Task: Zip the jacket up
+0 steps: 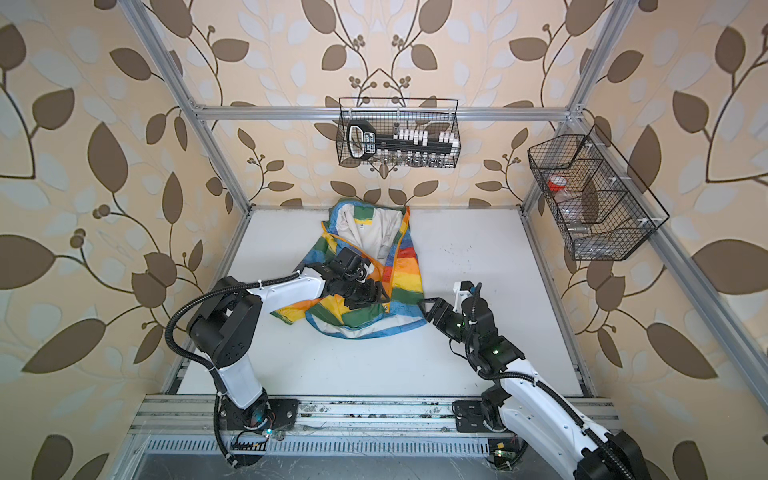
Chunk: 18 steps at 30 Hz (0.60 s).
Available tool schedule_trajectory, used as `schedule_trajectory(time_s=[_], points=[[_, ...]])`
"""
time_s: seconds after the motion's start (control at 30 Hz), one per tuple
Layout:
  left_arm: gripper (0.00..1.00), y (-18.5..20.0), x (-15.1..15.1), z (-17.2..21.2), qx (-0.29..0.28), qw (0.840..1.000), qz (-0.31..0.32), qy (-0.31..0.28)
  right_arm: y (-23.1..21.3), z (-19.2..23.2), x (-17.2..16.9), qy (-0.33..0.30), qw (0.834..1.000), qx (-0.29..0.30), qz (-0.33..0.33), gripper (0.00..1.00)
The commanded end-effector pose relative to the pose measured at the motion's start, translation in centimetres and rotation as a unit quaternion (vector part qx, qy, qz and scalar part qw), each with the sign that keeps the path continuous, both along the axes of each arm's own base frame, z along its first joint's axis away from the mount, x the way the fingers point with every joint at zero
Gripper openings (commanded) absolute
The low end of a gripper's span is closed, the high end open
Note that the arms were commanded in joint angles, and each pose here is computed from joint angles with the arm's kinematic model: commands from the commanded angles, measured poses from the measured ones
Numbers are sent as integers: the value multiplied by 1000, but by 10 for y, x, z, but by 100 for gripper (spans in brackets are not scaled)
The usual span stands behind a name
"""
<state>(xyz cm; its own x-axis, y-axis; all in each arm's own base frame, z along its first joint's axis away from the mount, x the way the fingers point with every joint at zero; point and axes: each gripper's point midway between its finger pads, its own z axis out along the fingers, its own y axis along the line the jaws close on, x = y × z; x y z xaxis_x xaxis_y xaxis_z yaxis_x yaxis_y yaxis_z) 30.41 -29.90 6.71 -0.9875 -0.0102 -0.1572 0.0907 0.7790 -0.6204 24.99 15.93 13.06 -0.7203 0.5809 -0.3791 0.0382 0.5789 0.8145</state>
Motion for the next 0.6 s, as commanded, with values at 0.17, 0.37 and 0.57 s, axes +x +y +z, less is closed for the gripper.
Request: schedule_trajectory(time_s=[0.17, 0.37, 0.57], points=[[74, -28, 30, 14, -65, 996, -8, -65, 7, -14, -8, 21, 1000, -4, 7, 75], [72, -29, 41, -8, -45, 997, -15, -60, 6, -13, -10, 19, 1000, -2, 6, 75], [70, -43, 44, 12, -101, 991, -28, -81, 6, -15, -11, 23, 1000, -5, 6, 74]])
